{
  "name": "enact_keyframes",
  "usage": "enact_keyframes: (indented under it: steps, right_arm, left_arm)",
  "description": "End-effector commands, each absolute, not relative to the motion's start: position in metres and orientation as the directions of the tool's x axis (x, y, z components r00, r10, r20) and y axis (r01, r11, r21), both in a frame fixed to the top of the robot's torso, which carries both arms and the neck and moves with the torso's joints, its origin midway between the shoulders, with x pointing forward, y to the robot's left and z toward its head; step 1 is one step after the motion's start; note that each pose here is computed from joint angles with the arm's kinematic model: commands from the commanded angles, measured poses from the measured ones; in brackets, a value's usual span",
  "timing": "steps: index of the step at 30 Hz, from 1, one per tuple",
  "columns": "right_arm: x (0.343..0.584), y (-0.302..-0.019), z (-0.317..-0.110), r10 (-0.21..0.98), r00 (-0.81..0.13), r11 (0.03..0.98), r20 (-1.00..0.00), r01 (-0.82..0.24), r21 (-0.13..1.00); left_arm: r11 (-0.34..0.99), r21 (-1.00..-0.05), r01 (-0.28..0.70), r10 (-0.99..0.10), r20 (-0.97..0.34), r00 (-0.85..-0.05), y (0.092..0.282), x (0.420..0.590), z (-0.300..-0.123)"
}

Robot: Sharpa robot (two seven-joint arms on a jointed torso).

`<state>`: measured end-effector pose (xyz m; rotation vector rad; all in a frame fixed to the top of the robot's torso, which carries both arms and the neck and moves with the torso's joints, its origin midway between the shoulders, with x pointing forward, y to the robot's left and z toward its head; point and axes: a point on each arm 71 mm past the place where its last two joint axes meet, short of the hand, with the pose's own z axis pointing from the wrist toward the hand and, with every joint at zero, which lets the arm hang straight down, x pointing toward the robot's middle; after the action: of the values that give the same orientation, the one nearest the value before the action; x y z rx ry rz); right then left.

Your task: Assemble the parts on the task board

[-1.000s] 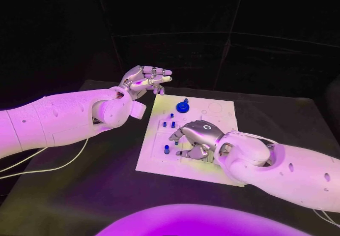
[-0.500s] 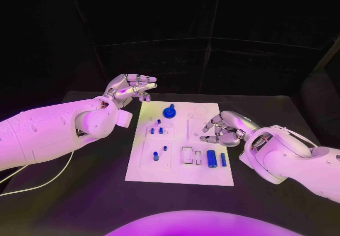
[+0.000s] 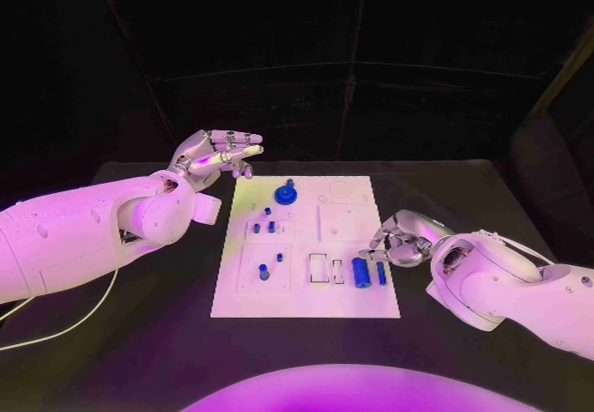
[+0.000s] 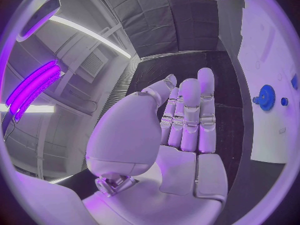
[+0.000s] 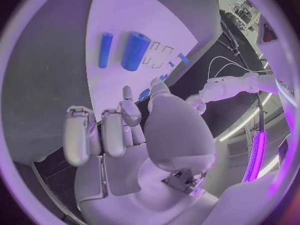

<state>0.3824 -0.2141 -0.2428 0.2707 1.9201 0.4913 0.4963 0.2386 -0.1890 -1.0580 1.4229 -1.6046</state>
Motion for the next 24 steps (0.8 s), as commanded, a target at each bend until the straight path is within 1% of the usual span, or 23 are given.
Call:
enact_keyframes:
  steps: [1, 9, 24]
  right_arm:
    - [0.381, -0.213, -0.247, 0.343, -0.405, 0.921, -0.848, -0.033, 0.388]
    - [0.379, -0.208, -0.253, 0.308, -0.414, 0.932, -0.857, -0.051, 0.36]
    - [0.376, -0.199, -0.267, 0.251, -0.473, 0.946, -0.845, -0.066, 0.318]
  left_arm:
    - [-0.127, -0.992, 0.004, -0.909, 0.115, -0.4, 0.239, 0.496, -0.188]
    - [-0.127, -0.992, 0.003, -0.909, 0.115, -0.4, 0.24, 0.496, -0.188]
    - [-0.126, -0.992, 0.002, -0.91, 0.115, -0.398, 0.241, 0.496, -0.189]
